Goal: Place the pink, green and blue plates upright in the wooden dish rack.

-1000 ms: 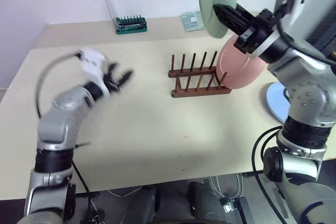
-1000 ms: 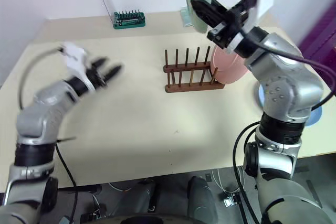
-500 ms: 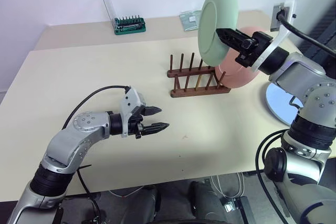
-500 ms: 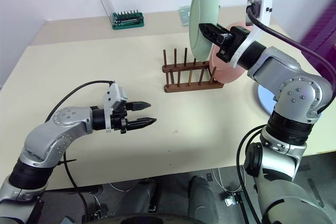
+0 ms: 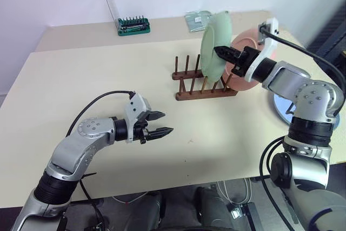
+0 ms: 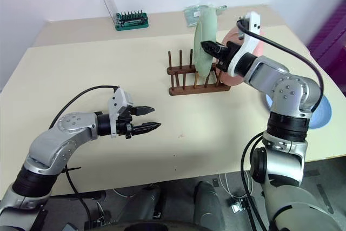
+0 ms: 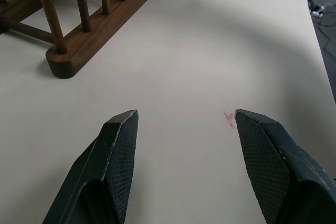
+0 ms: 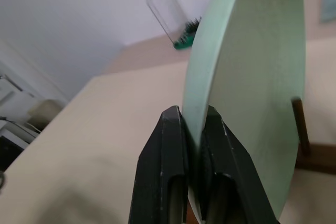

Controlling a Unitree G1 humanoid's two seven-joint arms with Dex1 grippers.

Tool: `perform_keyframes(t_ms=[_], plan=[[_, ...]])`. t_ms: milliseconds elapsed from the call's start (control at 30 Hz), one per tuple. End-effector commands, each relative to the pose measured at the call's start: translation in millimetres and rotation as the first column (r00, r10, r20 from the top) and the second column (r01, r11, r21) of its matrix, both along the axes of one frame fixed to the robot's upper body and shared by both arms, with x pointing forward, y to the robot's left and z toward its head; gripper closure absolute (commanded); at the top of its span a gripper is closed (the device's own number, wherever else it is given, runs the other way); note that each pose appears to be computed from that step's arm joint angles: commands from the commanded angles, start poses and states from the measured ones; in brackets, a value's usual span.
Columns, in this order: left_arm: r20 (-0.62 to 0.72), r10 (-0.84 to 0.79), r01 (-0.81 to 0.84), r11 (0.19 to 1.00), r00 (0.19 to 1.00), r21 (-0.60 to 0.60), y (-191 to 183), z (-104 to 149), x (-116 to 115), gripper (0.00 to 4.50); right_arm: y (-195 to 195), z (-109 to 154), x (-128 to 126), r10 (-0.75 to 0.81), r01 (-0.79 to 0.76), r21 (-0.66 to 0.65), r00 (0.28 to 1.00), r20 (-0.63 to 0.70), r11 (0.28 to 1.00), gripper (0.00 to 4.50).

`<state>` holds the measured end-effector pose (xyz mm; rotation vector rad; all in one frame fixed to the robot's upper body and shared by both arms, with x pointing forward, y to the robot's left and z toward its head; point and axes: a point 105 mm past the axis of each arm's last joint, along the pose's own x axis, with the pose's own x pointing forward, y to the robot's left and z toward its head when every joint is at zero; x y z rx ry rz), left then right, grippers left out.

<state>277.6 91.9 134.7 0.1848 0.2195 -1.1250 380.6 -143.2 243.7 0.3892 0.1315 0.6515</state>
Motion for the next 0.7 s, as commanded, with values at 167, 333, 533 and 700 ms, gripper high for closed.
perform_keyframes(t_ms=[167,333,533,700], plan=[[0.060,-0.004,0.005,1.000,0.998,-0.008,-1.4,11.3,0.9,1.47,1.0,19.7,3.9,-0.014,0.022,-0.073,0.994,0.106,0.997,1.98],[0.058,-0.002,0.003,1.000,0.998,-0.011,-0.5,11.3,-0.9,1.47,-0.8,31.6,-7.3,0.028,0.053,-0.309,0.968,0.251,0.950,1.02],[0.057,-0.022,0.023,1.000,0.998,-0.013,-4.7,10.2,-1.0,1.47,-6.3,39.4,-20.9,0.063,0.064,-0.393,0.951,0.303,0.917,1.02],[0.066,-0.020,0.021,1.000,0.998,-0.014,-5.2,12.3,3.5,1.47,-34.0,50.8,-43.6,0.090,0.151,-0.553,0.919,0.384,0.819,1.02]])
